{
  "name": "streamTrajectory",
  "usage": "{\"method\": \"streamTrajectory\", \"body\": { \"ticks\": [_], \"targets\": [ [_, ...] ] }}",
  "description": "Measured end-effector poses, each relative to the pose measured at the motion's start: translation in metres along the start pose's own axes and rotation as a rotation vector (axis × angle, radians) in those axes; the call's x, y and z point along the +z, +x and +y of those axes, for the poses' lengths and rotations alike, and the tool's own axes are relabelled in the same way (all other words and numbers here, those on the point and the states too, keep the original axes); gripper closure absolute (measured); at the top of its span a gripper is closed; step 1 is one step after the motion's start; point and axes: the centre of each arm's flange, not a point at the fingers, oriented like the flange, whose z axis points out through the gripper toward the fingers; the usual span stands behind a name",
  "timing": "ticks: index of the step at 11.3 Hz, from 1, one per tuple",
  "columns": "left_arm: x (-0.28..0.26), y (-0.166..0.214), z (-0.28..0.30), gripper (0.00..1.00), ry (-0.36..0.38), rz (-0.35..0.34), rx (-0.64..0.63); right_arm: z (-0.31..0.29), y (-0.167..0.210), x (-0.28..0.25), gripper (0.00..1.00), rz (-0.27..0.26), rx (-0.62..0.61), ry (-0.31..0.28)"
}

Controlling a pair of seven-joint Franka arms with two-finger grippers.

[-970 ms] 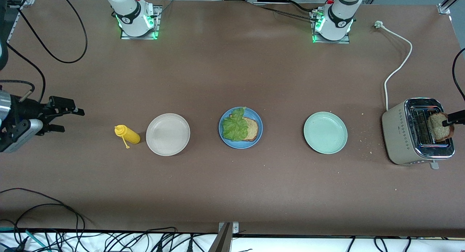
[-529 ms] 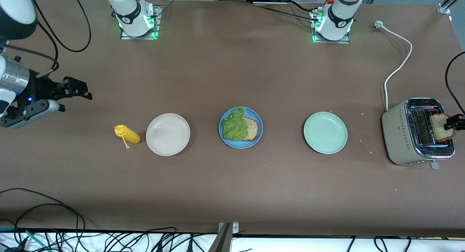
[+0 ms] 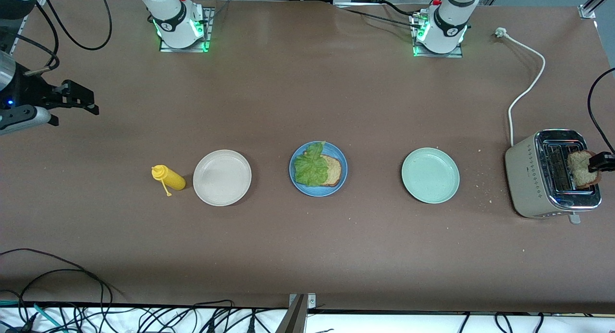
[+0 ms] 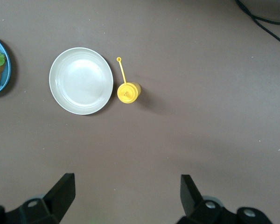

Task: Make sandwich in blue plate with both arms
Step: 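Grasp the toaster bread slice with the left gripper and lift it, then carry the bread slice with the left gripper over the blue plate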

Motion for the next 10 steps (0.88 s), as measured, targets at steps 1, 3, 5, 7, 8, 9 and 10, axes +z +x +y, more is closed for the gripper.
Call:
{"method": "streamTrajectory", "body": {
  "ticks": [1, 3, 5, 7, 8, 9, 10],
  "targets": [
    [-0.008, 0.004, 0.006, 0.89, 0.004, 0.008, 0.011, 0.001, 0.0, -0.001, 0.0, 0.002, 0.002, -0.002],
    [-0.042, 0.005, 0.024, 0.89, 0.008, 0.015, 0.034, 0.0, 0.0, -0.002, 0.0, 0.004, 0.019, -0.004],
    [-0.092, 0.002, 0.053, 0.9, 0.005, 0.012, 0.068, 0.0, 0.0, -0.003, 0.0, 0.003, 0.04, -0.007],
    [-0.138, 0.007, 0.1, 0.9, 0.0, 0.0, 0.133, 0.001, -0.001, -0.002, 0.0, 0.0, 0.055, -0.009],
    [-0.149, 0.014, 0.125, 0.9, -0.003, -0.01, 0.17, 0.0, -0.001, -0.002, 0.0, -0.003, 0.063, -0.009],
    [-0.15, 0.022, 0.153, 0.9, -0.011, -0.03, 0.211, 0.001, -0.001, -0.002, 0.0, -0.007, 0.066, -0.01],
    [-0.146, 0.031, 0.183, 0.9, -0.023, -0.058, 0.25, 0.002, -0.002, -0.002, 0.0, -0.012, 0.065, -0.025]
  ]
}}
